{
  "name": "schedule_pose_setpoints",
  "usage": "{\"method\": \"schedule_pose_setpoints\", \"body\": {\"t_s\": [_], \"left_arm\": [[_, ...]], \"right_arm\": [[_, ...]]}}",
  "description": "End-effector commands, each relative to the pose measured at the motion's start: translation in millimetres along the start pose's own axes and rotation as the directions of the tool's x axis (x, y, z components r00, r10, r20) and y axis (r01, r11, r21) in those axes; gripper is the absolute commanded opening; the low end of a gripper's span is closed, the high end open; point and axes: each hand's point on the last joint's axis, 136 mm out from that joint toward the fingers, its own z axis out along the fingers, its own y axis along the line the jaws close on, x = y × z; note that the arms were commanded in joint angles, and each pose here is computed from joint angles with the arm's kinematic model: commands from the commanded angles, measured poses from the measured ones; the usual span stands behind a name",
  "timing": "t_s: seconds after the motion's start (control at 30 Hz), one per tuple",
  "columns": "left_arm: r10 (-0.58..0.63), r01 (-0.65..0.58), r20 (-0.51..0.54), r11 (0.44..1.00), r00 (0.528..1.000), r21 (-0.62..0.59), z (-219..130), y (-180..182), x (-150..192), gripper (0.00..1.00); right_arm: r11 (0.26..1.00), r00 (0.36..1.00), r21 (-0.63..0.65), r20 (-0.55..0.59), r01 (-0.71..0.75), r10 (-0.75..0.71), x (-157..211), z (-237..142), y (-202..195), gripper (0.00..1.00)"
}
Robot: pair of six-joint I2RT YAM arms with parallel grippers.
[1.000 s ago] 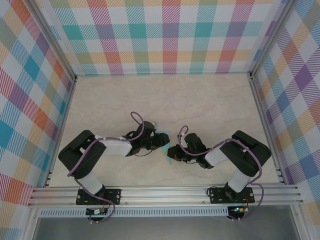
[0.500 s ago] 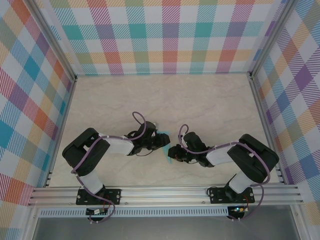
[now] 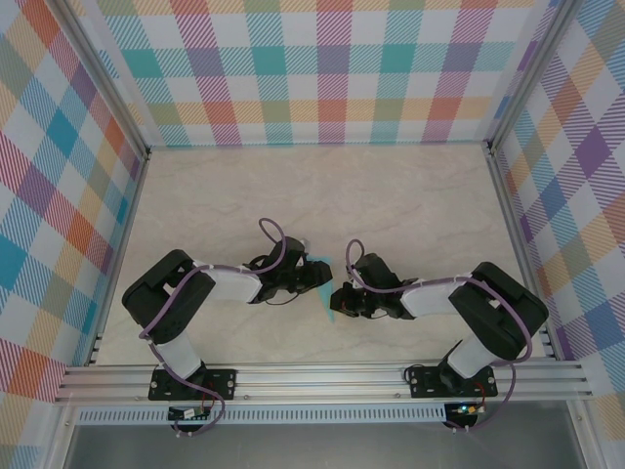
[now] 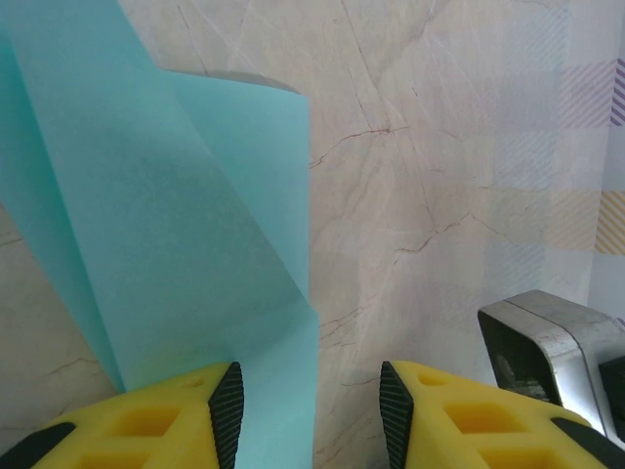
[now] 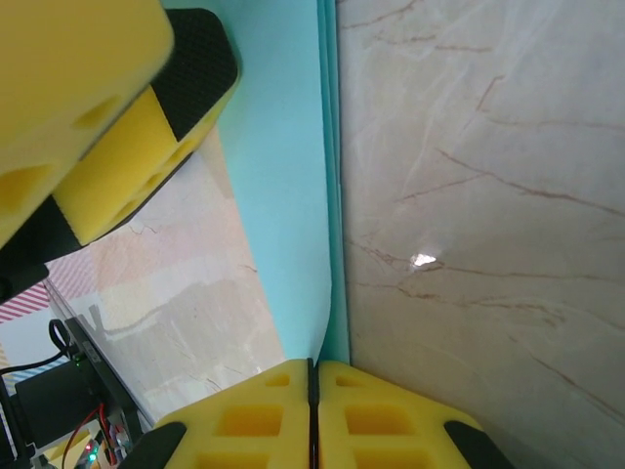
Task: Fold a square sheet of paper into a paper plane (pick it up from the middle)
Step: Fold the wing for the fifth time at the center of the table.
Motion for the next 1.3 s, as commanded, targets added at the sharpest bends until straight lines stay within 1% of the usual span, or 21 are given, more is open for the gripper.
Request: {"method": "schedule_pose_setpoints", "body": {"t_s": [0.0,0.1,0.23,0.43,0.5,0.6,0.77,0.97,1.07,1.27], "left_arm": [[-0.030,0.025,-0.046,0.995,0.999,-0.100,11,29,14,0.44],[-0.038,0.032,-0.048,0.993,0.998,-0.110,12,31,15,0.43],[-0.052,0.045,-0.049,0.991,0.997,-0.129,12,36,16,0.43],[-0.067,0.058,-0.054,0.988,0.996,-0.146,14,39,18,0.43],[-0.074,0.065,-0.054,0.986,0.996,-0.153,14,41,18,0.43],[-0.082,0.072,-0.057,0.985,0.995,-0.157,15,42,19,0.42],[-0.101,0.087,-0.066,0.978,0.993,-0.190,17,49,21,0.41],[-0.122,0.101,-0.083,0.970,0.989,-0.222,20,56,25,0.40],[-0.125,0.100,-0.092,0.966,0.988,-0.237,21,57,26,0.40],[-0.128,0.100,-0.099,0.962,0.987,-0.254,20,61,28,0.40]], "right_arm": [[0.995,0.987,0.092,-0.156,-0.035,0.050,37,1,-28,0.09],[0.995,0.985,0.096,-0.165,-0.037,0.052,40,-3,-26,0.10],[0.988,0.985,0.146,-0.157,-0.043,0.066,41,-10,-33,0.09],[0.981,0.972,0.186,-0.216,-0.056,0.097,54,-7,-45,0.12],[0.971,0.968,0.232,-0.226,-0.056,0.110,58,-7,-53,0.13],[0.938,0.971,0.343,-0.205,-0.046,0.122,60,-14,-70,0.13],[0.943,0.964,0.332,-0.250,-0.007,0.095,65,-10,-64,0.11],[0.896,0.959,0.443,-0.264,0.026,0.103,71,-10,-79,0.04],[0.898,0.960,0.438,-0.266,0.036,0.091,73,-9,-76,0.07],[0.927,0.969,0.370,-0.246,0.066,0.030,66,-15,-51,0.11]]}}
